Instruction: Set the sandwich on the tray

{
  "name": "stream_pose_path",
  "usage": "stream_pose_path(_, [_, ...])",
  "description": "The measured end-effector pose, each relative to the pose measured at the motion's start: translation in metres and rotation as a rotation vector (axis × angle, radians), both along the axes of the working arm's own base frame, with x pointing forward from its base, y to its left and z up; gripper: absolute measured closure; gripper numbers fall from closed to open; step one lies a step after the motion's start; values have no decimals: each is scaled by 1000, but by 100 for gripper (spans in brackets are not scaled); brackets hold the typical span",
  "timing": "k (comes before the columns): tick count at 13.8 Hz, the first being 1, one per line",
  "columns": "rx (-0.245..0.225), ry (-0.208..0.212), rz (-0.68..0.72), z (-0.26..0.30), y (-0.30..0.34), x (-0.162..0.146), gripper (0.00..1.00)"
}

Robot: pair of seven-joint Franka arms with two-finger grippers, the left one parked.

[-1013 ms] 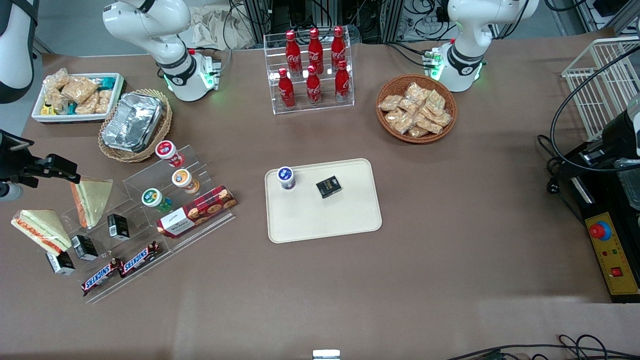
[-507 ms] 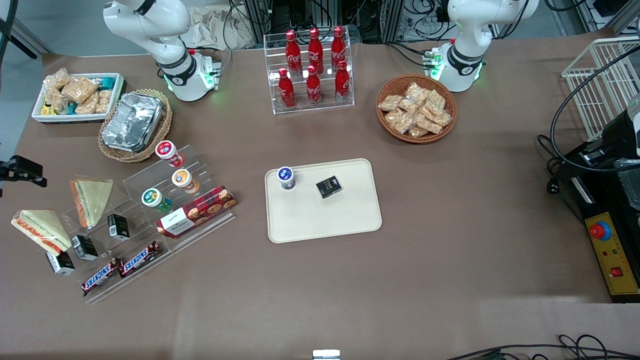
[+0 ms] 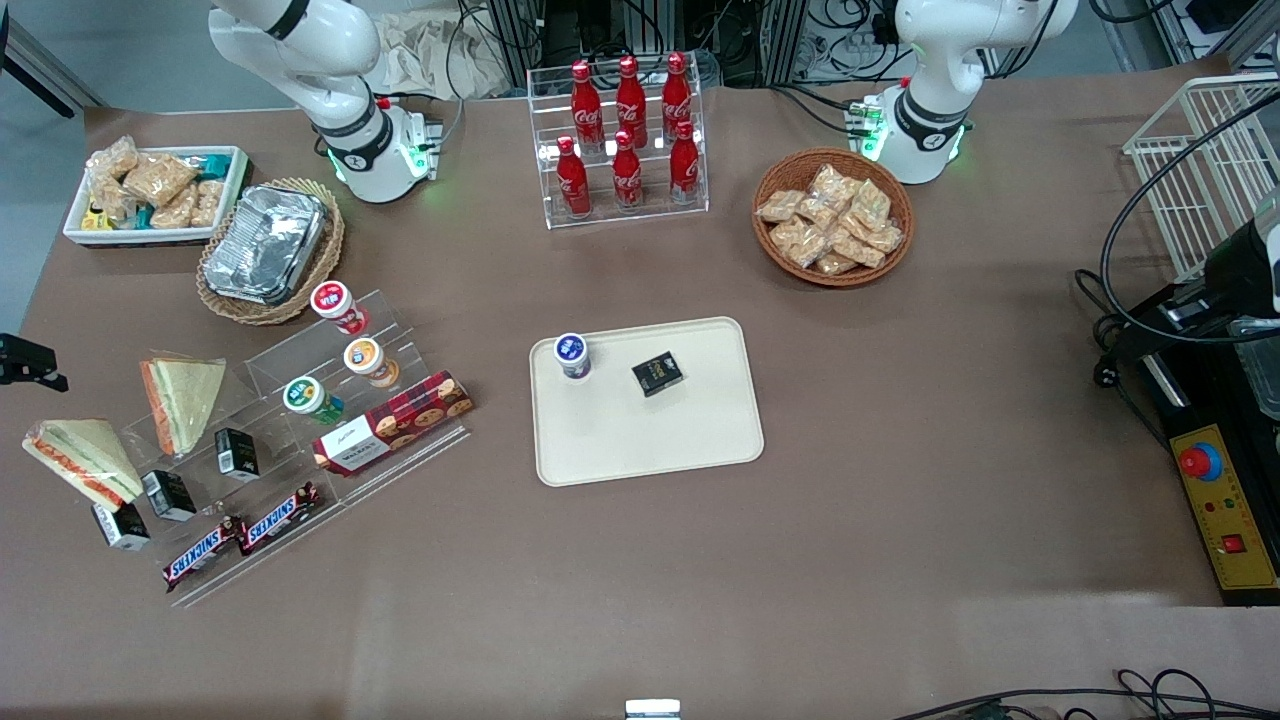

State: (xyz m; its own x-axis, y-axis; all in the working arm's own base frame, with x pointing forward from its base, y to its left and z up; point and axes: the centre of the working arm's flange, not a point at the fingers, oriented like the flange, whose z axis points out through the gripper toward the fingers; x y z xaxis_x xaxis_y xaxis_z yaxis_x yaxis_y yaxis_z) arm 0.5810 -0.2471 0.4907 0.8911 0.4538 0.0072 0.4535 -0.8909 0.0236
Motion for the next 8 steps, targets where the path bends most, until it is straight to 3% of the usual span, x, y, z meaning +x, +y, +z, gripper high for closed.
stream_pose_path(8, [-34,-2,89,-72,-41,9,0])
